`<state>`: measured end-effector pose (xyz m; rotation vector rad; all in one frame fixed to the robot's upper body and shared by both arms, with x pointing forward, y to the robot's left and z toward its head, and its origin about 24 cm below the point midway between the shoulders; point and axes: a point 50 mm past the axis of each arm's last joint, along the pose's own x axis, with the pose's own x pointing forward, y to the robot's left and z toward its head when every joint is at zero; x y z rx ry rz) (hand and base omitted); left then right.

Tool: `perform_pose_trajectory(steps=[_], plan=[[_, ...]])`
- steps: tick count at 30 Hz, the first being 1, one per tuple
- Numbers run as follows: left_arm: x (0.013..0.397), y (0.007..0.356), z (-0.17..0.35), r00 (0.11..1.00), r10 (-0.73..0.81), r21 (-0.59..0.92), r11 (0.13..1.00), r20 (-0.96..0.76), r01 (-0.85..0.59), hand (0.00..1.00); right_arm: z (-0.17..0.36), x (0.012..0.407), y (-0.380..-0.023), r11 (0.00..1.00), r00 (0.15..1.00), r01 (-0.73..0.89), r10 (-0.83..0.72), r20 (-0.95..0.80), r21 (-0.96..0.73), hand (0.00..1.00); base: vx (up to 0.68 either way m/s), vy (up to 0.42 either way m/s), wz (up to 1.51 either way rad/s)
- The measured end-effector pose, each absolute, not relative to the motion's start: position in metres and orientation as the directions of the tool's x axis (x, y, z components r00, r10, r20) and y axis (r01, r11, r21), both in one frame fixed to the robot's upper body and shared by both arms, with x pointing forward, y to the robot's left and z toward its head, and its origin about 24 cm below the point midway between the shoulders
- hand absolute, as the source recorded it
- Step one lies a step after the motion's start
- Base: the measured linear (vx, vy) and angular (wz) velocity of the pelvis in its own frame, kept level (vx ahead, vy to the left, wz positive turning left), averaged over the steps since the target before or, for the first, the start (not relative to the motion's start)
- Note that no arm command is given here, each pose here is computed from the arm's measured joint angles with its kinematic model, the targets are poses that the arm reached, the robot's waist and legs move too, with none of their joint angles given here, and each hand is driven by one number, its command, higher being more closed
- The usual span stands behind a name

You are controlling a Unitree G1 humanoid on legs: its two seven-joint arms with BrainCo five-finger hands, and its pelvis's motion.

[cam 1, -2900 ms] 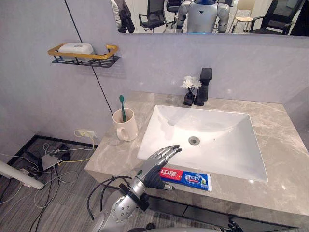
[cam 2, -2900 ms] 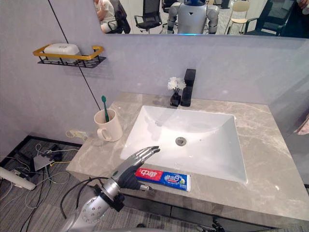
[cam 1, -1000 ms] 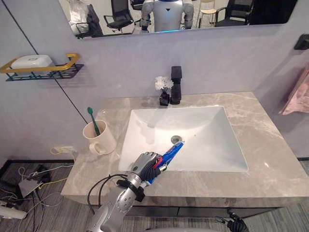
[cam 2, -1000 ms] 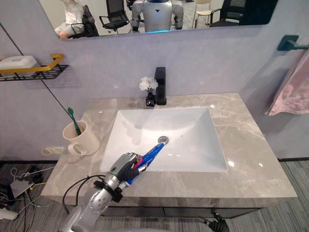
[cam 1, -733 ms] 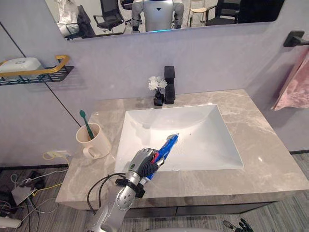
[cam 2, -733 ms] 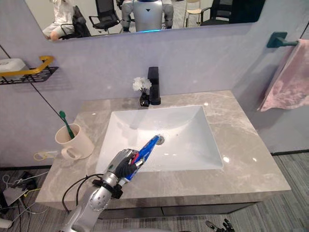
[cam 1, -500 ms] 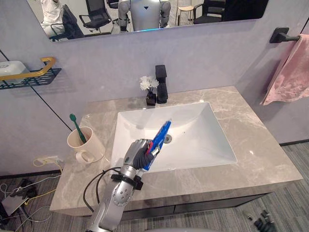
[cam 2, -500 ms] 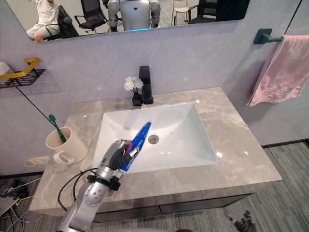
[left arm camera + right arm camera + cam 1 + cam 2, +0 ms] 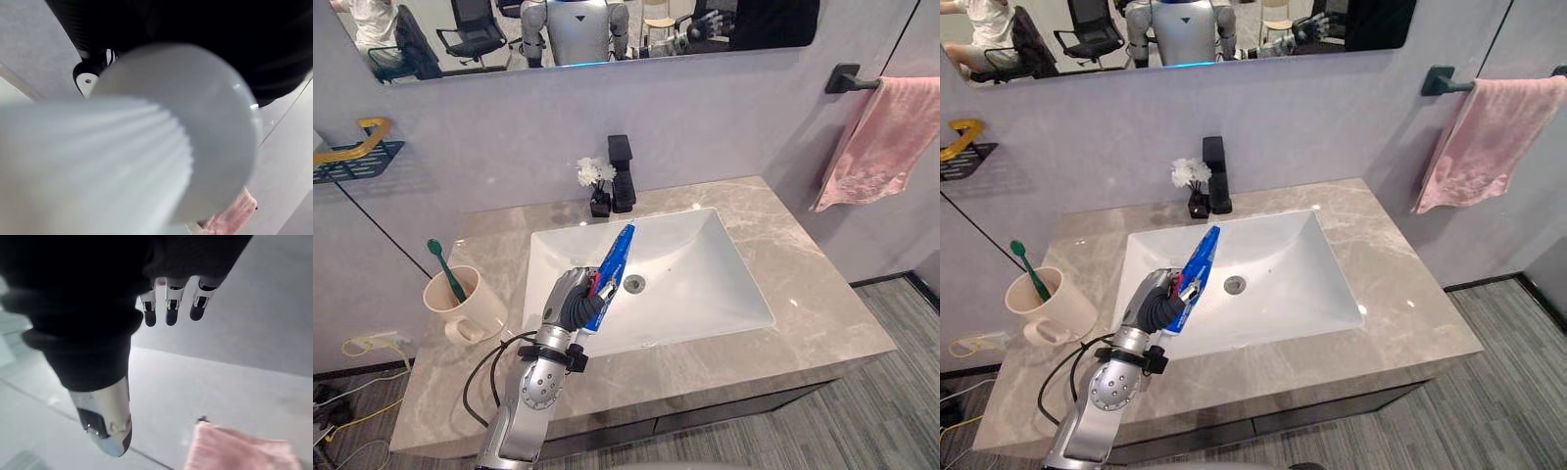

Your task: Organize washtable

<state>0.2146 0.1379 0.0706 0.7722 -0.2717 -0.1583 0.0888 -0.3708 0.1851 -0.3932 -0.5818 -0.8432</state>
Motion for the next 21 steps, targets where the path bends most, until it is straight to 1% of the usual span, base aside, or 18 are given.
perform_pose_trajectory(steps=[1,3,4,5,7,9,10,12,13,15,16,17,19,21], plan=[[0.214,0.137,0.071,0.952,-0.245,0.7,0.713,0.184,0.048,1.0,0.19,0.096,-0.367,0.641,0.54,0.761,-0.543,0.642,-0.099,0.0,-0.04,0.02,0.0],[0.213,0.128,0.07,0.942,-0.278,0.684,0.725,0.186,0.079,1.0,0.213,0.134,-0.344,0.786,0.603,0.605,-0.35,0.716,-0.125,0.0,-0.01,0.011,0.04],[0.213,0.126,0.071,0.94,-0.287,0.681,0.727,0.185,0.088,1.0,0.216,0.14,-0.339,0.808,0.608,0.575,-0.317,0.727,-0.129,0.0,0.0,-0.003,0.15],[0.213,0.118,0.072,0.93,-0.317,0.672,0.732,0.188,0.114,1.0,0.225,0.157,-0.326,0.864,0.621,0.483,-0.226,0.751,-0.139,0.0,-0.01,-0.007,0.18],[0.213,0.114,0.074,0.924,-0.328,0.658,0.743,0.199,0.122,1.0,0.231,0.171,-0.312,0.908,0.621,0.395,-0.153,0.769,-0.138,0.0,-0.01,-0.005,0.31],[0.214,0.106,0.079,0.908,-0.354,0.639,0.757,0.222,0.139,1.0,0.234,0.191,-0.291,0.96,0.63,0.249,-0.059,0.774,-0.13,0.0,-0.01,-0.011,0.3],[0.214,0.104,0.08,0.905,-0.36,0.635,0.759,0.227,0.143,1.0,0.233,0.195,-0.286,0.968,0.636,0.219,-0.043,0.771,-0.127,0.0,-0.01,-0.013,0.21],[0.214,0.097,0.082,0.889,-0.39,0.633,0.757,0.239,0.162,1.0,0.225,0.207,-0.267,0.988,0.669,0.09,0.032,0.743,-0.124,0.0,-0.01,-0.018,0.28],[0.214,0.095,0.082,0.887,-0.393,0.632,0.757,0.241,0.164,1.0,0.222,0.209,-0.263,0.991,0.675,0.064,0.044,0.736,-0.118,0.0,-0.01,-0.007,0.19],[0.215,0.092,0.084,0.879,-0.406,0.632,0.756,0.249,0.17,1.0,0.208,0.218,-0.246,0.998,0.703,-0.035,0.064,0.709,-0.056,0.0,-0.03,0.021,0.08],[0.215,0.092,0.084,0.879,-0.406,0.632,0.756,0.249,0.17,1.0,0.208,0.218,-0.245,0.998,0.703,-0.036,0.065,0.708,-0.055,0.0,-0.04,0.028,0.08],[0.215,0.088,0.086,0.872,-0.416,0.631,0.756,0.258,0.174,1.0,0.196,0.223,-0.233,0.995,0.728,-0.099,0.077,0.681,-0.007,0.0,-0.03,0.02,0.09],[0.217,0.083,0.09,0.858,-0.433,0.632,0.755,0.277,0.176,1.0,0.179,0.231,-0.219,0.985,0.771,-0.165,0.098,0.629,0.048,0.0,-0.04,0.023,0.16],[0.219,0.08,0.094,0.848,-0.437,0.631,0.758,0.301,0.166,1.0,0.168,0.233,-0.208,0.975,0.795,-0.203,0.108,0.596,0.094,0.0,-0.04,0.016,0.15]])
